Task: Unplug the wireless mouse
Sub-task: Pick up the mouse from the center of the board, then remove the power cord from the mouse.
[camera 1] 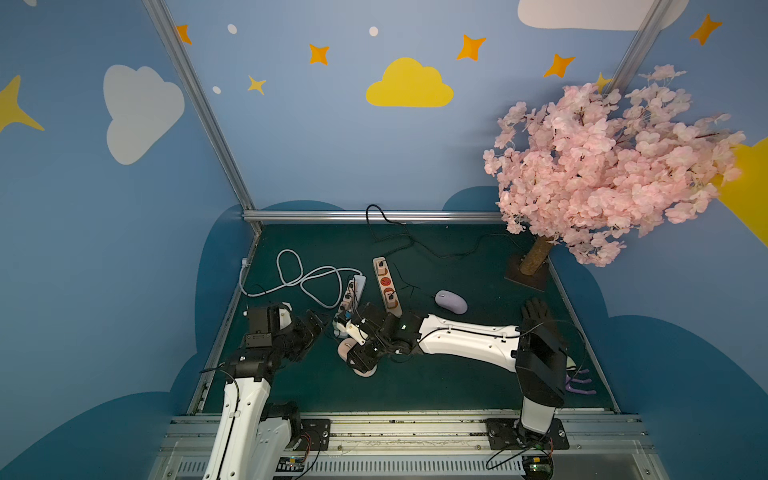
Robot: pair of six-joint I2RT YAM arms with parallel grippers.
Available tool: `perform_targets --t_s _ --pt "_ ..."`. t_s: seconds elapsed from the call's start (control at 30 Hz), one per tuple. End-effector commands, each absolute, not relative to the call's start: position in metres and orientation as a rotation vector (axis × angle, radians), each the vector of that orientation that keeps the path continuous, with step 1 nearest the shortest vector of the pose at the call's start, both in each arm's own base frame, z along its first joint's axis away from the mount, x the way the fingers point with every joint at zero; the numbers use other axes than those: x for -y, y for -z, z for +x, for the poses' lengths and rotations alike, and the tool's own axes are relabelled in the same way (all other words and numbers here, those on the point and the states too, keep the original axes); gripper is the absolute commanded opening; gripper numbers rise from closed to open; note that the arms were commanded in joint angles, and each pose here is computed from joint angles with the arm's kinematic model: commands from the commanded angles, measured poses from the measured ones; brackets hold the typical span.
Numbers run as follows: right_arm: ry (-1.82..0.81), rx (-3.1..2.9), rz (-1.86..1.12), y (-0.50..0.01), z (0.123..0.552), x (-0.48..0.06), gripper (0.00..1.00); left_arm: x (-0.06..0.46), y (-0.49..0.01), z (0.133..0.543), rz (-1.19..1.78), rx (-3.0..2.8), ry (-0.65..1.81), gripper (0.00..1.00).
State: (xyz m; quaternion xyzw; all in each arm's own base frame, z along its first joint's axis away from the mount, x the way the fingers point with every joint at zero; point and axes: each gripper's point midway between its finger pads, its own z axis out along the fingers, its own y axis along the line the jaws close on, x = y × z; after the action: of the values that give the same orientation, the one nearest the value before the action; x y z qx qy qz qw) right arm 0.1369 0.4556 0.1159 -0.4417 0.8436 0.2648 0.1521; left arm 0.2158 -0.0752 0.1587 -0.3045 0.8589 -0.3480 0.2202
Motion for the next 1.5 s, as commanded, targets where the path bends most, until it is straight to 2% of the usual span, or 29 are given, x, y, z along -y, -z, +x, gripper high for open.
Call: perform_targets --t_s 0.0,0.13,0.23,0.37,0.67,1.07,1.47 --pt "-0.848 -2.375 -1.143 -0.138 0.150 -0.458 0.16 0.084 -0.156 0.198 -0.867 -2.429 0.957 0.90" --pt "-0.924 -2.390 -1.064 -0.138 0.157 -0.453 0.11 0.092 -0.160 0.187 -0.865 -2.430 0.992 0.86" --pt "-0.994 -2.375 -1.043 -0.141 0.157 -0.453 0.10 0.101 -0.157 0.187 -0.886 -2.407 1.069 0.77" --pt "-1.043 -2.347 -1.079 -0.145 0.150 -0.455 0.08 0.113 -0.154 0.194 -0.890 -2.376 1.139 0.67" --pt "-1.120 -2.279 -1.159 -0.155 0.132 -0.453 0.00 0.125 -0.153 0.209 -0.864 -2.381 1.127 0.54" --pt "-1.125 -2.258 -1.207 -0.159 0.115 -0.445 0.00 0.122 -0.148 0.220 -0.891 -2.362 1.093 0.41" --pt "-1.069 -2.272 -1.223 -0.157 0.111 -0.439 0.00 0.122 -0.148 0.222 -0.865 -2.375 1.070 0.16"
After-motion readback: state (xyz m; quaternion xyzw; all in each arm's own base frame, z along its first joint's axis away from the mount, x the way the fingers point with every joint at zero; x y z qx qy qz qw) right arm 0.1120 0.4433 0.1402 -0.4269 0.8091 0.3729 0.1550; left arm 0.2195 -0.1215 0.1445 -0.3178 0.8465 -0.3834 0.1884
